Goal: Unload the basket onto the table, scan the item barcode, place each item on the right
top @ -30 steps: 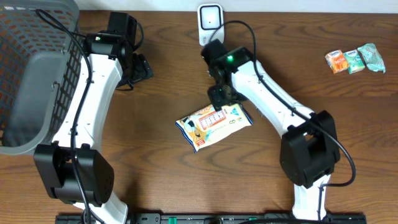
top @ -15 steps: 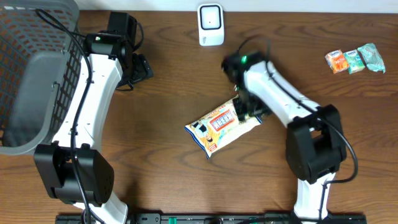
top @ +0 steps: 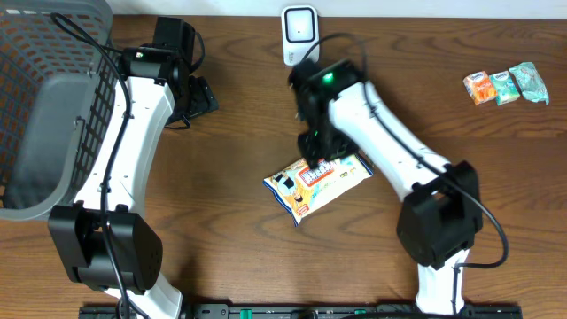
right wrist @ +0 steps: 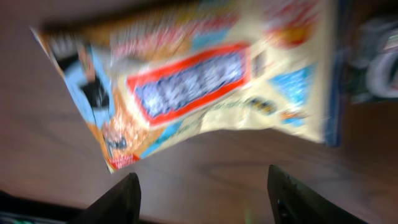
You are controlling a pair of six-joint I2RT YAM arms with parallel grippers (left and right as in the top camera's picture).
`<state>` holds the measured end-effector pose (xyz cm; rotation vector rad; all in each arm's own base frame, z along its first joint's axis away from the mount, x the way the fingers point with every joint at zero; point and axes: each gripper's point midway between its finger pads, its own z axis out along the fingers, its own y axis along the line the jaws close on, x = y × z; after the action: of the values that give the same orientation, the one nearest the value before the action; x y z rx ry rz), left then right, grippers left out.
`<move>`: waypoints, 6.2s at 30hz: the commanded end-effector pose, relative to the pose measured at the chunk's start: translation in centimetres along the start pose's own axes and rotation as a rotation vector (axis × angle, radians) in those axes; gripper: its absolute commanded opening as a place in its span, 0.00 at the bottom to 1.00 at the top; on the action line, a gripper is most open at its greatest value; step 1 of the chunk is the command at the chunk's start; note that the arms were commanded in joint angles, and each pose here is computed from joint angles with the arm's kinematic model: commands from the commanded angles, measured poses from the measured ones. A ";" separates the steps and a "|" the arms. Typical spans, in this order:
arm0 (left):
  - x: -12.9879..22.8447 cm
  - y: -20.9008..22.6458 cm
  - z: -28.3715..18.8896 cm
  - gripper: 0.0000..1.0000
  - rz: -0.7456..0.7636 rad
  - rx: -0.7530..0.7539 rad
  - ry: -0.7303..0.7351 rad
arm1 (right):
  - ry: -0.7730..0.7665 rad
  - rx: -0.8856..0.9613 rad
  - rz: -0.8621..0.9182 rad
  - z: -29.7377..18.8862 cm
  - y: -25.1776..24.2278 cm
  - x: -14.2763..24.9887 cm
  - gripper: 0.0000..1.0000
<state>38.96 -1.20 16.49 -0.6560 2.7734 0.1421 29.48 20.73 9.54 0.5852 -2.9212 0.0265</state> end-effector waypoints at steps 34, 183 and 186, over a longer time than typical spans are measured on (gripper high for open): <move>-0.2 0.3 -0.2 0.98 0.013 -0.009 -0.011 | -0.175 -0.057 0.066 6.5 -0.9 -4.5 0.58; -0.2 0.3 -0.2 0.98 0.013 -0.009 -0.011 | -0.375 0.026 0.682 7.9 -19.6 -4.7 0.02; -0.2 0.3 -0.2 0.98 0.013 -0.009 -0.011 | -0.402 0.070 0.688 6.6 -21.9 -5.0 0.02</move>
<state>38.97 -1.20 16.49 -0.6560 2.7730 0.1420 39.77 5.16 0.73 -0.4212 -3.3122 -0.0490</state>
